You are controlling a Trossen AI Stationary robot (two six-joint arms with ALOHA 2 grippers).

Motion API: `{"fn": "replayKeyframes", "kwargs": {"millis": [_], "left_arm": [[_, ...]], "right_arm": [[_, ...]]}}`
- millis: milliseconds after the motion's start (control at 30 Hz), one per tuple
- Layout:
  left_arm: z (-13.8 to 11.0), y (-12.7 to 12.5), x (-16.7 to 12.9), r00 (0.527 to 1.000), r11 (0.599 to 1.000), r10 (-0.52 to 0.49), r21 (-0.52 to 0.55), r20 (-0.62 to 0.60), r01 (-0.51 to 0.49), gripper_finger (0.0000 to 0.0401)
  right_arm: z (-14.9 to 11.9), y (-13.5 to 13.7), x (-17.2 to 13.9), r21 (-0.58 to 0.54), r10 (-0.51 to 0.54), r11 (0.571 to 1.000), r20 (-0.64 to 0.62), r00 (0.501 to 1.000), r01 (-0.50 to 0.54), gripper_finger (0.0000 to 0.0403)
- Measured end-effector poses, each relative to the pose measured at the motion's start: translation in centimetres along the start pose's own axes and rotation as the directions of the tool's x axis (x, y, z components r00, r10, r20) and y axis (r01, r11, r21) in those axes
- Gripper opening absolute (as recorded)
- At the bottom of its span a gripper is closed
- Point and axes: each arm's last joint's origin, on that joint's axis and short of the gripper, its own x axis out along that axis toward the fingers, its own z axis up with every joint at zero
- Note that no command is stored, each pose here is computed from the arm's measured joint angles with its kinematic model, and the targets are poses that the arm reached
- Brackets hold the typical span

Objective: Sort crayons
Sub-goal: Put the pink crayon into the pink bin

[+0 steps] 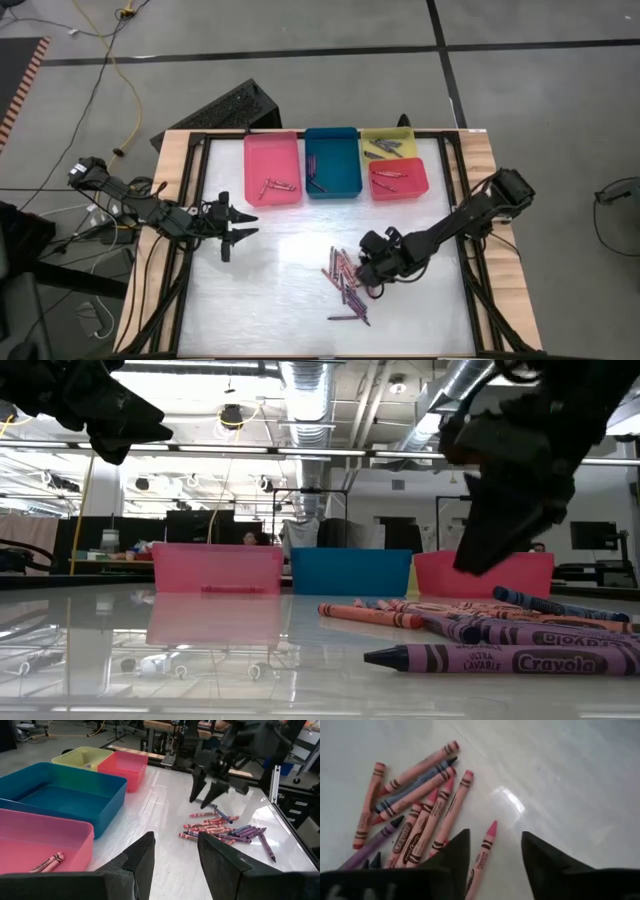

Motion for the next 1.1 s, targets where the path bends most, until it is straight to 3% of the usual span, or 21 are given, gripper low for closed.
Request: {"fn": "replayKeyframes", "kwargs": {"millis": [200, 467, 600, 933, 1100], "left_arm": [[0.0, 0.0, 0.0, 1.0, 1.0, 0.0, 0.0, 0.0, 0.0, 0.0139], [0.0, 0.0, 0.0, 1.0, 1.0, 0.001, -0.007, -0.001, -0.001, 0.0139], [-0.1, 0.0, 0.0, 1.0, 1.0, 0.002, -0.01, -0.005, -0.002, 0.0139], [-0.1, 0.0, 0.0, 1.0, 1.0, 0.002, -0.01, -0.006, -0.002, 0.0139], [-0.1, 0.0, 0.0, 1.0, 1.0, 0.002, -0.01, -0.006, -0.002, 0.0139]], "right_arm": [[-1.3, 0.8, 1.7, 0.008, 0.008, 1.0, -0.039, 0.999, -0.007, 0.0209], [-2.3, 0.7, 2.5, 0.008, -0.037, 0.999, -0.076, 0.996, 0.037, 0.0189], [-2.2, 0.5, 2.5, 0.02, -0.052, 0.998, -0.081, 0.995, 0.053, 0.0155], [-1.7, -0.1, 2.9, 0.038, -0.087, 0.995, -0.096, 0.992, 0.091, 0.0015], [-1.5, -0.1, 3.0, 0.045, -0.088, 0.995, -0.07, 0.994, 0.091, 0.0009]]}}
